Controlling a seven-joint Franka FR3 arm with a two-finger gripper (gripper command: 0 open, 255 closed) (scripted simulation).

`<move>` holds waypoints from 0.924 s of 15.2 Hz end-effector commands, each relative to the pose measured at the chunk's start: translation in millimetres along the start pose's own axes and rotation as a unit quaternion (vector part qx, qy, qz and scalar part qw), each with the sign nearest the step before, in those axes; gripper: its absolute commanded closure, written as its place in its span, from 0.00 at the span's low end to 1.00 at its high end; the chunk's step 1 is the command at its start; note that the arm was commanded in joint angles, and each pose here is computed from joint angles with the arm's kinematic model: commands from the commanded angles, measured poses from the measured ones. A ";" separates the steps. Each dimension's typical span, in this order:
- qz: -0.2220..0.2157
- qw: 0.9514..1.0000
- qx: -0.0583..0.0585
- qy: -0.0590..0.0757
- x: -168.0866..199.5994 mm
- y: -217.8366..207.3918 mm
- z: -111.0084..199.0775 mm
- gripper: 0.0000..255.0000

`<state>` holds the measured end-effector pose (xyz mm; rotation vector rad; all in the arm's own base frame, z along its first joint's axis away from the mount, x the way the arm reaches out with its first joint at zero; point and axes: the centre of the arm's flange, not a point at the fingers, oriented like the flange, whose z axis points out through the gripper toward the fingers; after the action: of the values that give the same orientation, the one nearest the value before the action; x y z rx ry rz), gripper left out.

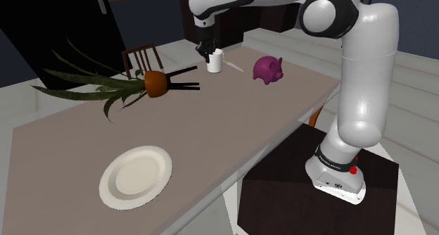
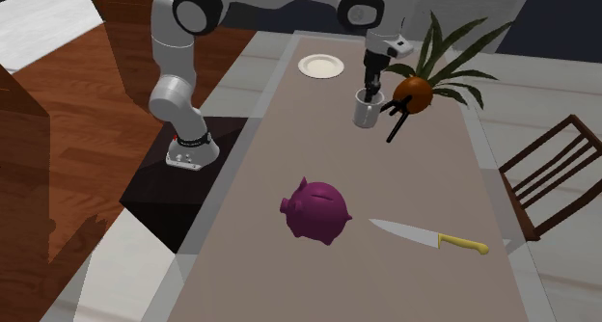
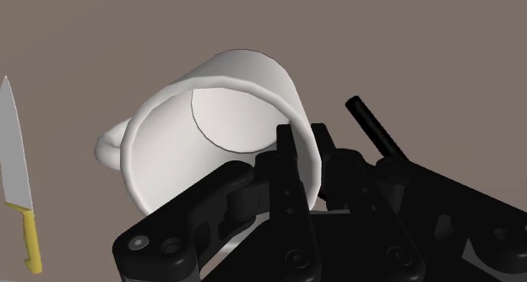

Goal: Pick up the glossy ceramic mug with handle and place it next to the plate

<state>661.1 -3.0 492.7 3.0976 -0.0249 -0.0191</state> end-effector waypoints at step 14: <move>0.001 1.000 0.000 0.000 11.3 -192.7 26.1 1.00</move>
<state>673.8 174.6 460.7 3.0975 -0.0253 -0.0189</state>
